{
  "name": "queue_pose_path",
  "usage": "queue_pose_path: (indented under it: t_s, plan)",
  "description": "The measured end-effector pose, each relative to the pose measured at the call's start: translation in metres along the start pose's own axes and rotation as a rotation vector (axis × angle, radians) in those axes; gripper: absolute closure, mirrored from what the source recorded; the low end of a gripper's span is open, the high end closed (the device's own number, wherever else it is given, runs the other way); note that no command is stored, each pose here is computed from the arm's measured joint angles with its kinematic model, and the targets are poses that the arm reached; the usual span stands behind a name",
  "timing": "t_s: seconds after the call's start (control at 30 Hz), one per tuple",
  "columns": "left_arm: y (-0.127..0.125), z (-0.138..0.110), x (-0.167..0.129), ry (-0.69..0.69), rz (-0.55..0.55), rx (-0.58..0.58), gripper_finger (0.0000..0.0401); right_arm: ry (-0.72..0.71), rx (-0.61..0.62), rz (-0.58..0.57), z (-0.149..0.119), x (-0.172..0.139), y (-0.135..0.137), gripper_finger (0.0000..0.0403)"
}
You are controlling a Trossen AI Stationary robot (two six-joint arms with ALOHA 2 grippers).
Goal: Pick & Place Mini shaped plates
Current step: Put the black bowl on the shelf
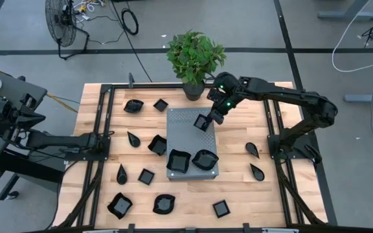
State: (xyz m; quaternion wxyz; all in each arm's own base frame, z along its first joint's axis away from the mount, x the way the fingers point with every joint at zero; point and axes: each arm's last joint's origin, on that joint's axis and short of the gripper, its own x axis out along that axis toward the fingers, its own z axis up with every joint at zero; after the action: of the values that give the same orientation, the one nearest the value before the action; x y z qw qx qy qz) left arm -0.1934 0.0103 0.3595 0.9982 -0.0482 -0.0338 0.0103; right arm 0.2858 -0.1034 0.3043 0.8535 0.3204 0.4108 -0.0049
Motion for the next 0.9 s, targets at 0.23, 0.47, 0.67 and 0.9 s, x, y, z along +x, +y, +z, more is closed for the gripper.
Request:
queue_pose_path:
  t_s: [0.23,0.47,0.67,0.9]
  plan:
    - [0.0,0.0,0.0,0.0,0.0,0.0,0.0378,-0.074,0.107,-0.07,0.007,-0.003,-0.008,0.0403]
    - [0.0,0.0,0.0,0.0,0.0,0.001,0.0378,-0.081,0.197,-0.055,-0.001,0.008,-0.017,0.0403]
    - [0.0,0.0,0.0,0.001,0.0,0.0,0.0378,-0.053,0.264,-0.048,-0.013,0.021,-0.028,0.0403]
    - [0.0,0.0,0.0,0.0,0.0,0.0,0.0378,-0.095,0.335,-0.053,-0.01,0.019,-0.034,0.0403]
